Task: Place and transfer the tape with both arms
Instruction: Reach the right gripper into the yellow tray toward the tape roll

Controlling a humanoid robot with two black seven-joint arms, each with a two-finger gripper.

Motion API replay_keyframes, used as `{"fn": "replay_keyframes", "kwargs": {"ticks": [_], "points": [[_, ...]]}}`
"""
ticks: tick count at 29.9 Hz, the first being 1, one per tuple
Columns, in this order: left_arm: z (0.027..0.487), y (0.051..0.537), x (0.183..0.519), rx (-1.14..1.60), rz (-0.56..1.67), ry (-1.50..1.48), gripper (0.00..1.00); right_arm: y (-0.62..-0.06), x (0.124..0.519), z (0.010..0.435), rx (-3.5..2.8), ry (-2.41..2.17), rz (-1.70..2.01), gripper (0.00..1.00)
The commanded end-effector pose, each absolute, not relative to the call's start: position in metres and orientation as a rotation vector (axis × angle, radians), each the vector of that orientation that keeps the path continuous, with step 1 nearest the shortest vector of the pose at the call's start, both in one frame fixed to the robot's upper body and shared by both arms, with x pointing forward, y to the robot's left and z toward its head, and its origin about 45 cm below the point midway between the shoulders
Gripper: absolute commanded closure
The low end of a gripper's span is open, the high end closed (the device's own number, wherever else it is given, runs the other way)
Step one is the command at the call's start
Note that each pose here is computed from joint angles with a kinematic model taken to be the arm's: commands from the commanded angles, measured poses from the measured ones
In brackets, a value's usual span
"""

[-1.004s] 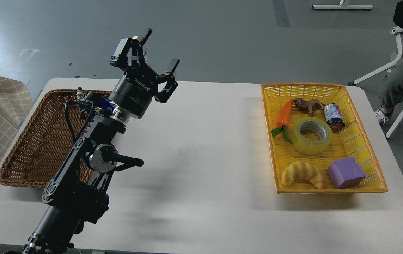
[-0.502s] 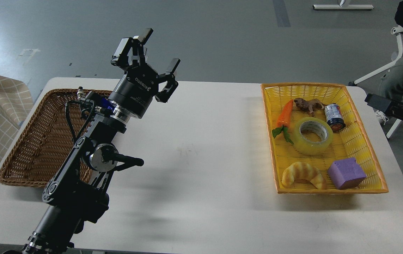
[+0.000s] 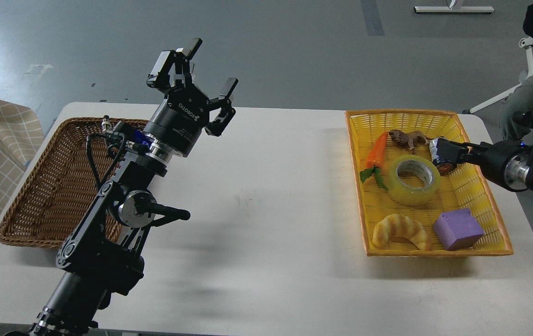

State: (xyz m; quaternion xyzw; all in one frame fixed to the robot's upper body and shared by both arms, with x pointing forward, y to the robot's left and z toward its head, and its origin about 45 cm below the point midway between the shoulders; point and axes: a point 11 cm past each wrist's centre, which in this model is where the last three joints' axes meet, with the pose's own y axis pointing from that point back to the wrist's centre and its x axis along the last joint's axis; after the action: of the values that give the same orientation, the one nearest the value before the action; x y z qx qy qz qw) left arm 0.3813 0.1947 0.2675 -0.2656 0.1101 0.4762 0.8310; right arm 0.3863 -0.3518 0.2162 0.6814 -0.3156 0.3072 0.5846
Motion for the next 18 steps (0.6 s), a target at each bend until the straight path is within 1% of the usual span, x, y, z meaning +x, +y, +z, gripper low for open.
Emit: {"fn": "replay_keyframes", "kwargs": {"ticks": [1, 5, 18], "points": [[0.268, 0.195, 0.381, -0.563, 1.010, 0.233, 0.02, -0.358, 0.383, 0.205, 1.567, -0.712, 0.695, 0.01], [0.267, 0.195, 0.381, -0.563, 1.011, 0.235, 0.02, -0.367, 0.384, 0.199, 1.539, -0.711, 0.674, 0.02], [0.268, 0.195, 0.381, -0.564, 1.011, 0.233, 0.02, -0.348, 0.386, 0.187, 1.564, -0.693, 0.680, 0.07]]}}
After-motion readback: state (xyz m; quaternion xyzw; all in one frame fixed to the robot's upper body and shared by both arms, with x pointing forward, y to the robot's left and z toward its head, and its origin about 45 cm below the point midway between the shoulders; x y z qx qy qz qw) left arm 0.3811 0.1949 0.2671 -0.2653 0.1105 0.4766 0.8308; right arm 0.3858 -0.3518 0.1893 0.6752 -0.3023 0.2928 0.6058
